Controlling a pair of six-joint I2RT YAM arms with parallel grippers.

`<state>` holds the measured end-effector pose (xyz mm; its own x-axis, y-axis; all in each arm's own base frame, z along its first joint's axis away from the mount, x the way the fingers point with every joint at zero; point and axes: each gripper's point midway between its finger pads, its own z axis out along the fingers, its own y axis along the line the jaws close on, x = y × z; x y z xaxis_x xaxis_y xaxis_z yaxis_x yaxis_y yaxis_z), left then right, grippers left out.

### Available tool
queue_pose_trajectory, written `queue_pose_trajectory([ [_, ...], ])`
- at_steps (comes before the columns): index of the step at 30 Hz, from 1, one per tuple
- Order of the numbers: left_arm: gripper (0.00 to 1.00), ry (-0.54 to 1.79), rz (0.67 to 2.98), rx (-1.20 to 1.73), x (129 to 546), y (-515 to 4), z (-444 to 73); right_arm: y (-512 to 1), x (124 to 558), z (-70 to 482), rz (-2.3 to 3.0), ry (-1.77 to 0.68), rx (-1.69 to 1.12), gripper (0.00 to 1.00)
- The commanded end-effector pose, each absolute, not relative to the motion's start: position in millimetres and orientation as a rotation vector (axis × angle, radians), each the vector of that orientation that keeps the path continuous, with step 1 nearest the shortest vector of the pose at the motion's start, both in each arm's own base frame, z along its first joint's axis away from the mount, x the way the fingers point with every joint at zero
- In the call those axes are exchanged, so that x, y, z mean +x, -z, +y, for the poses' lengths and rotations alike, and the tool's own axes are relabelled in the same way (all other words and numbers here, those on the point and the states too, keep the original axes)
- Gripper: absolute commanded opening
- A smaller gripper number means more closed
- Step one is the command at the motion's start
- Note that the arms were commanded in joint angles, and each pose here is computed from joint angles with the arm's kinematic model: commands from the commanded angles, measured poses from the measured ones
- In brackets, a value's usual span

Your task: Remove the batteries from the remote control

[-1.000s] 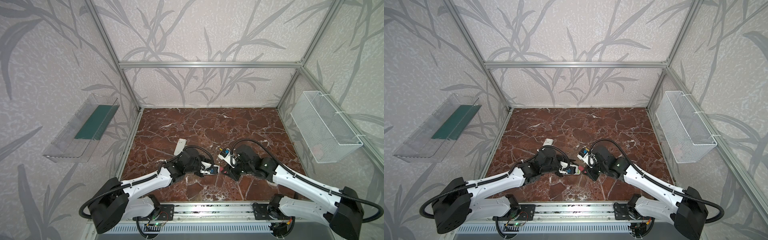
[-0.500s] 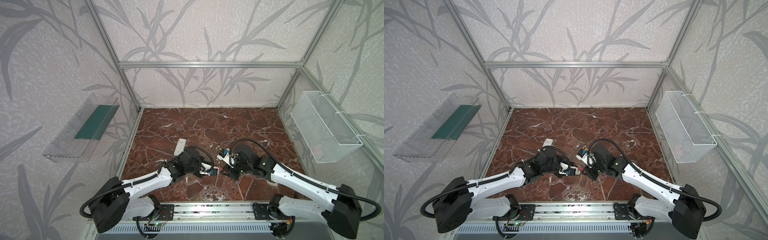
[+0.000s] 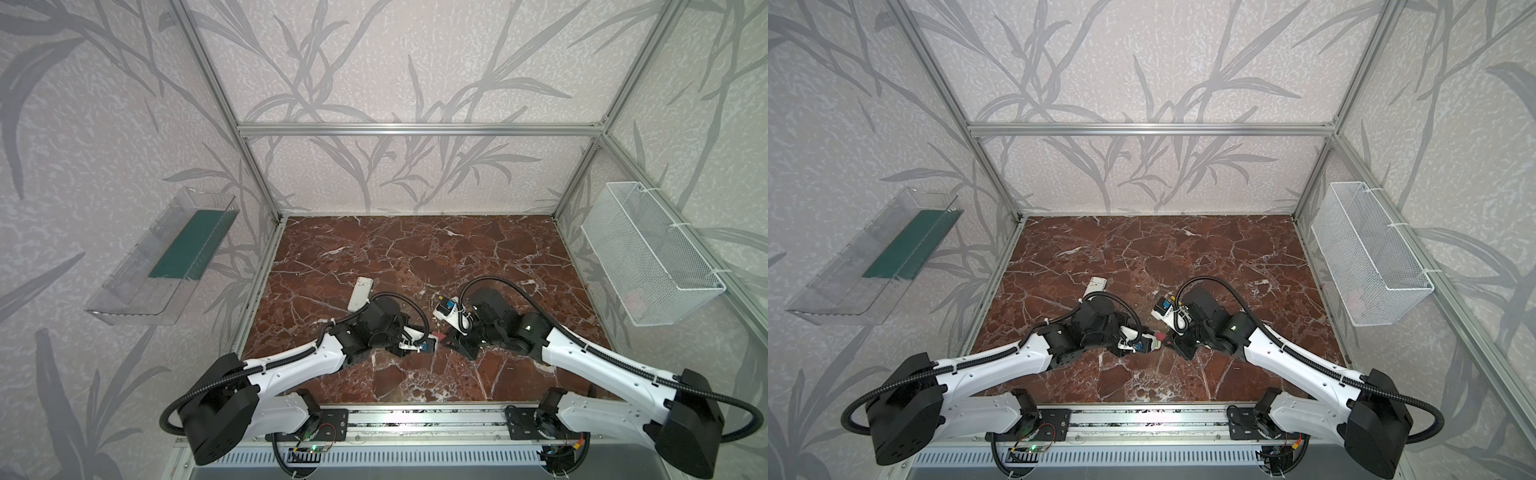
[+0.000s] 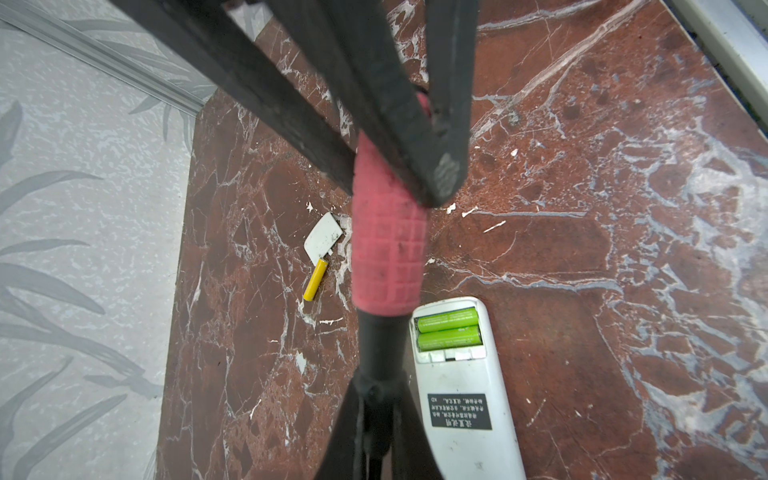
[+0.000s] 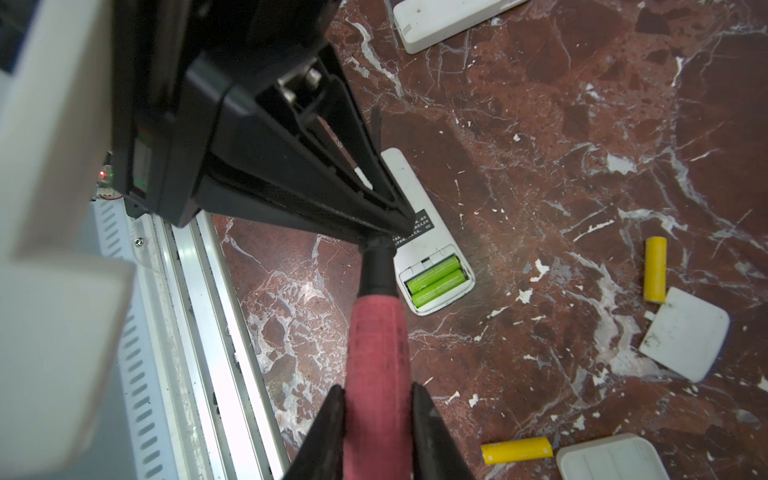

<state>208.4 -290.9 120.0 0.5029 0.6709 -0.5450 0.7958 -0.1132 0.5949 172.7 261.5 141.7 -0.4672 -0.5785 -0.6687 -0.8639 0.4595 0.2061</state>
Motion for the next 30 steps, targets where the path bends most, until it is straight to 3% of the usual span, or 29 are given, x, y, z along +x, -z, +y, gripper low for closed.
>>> queue_pose_trajectory([
  [1, 0.00, 0.179, 1.225, 1.820, 211, -135, -295, -151, 176, 261, 2.116, -0.714, -1.209, 0.34],
  [9, 0.00, 0.187, 1.295, 1.839, 209, -134, -288, -162, 179, 255, 1.981, -0.621, -1.293, 0.50],
  [13, 0.00, 0.206, 1.313, 1.849, 207, -133, -284, -169, 186, 253, 1.862, -0.544, -1.323, 0.54],
  [30, 0.00, 0.435, 1.340, 1.770, 208, -157, -274, -191, 173, 267, 1.402, -0.459, -1.574, 0.54],
])
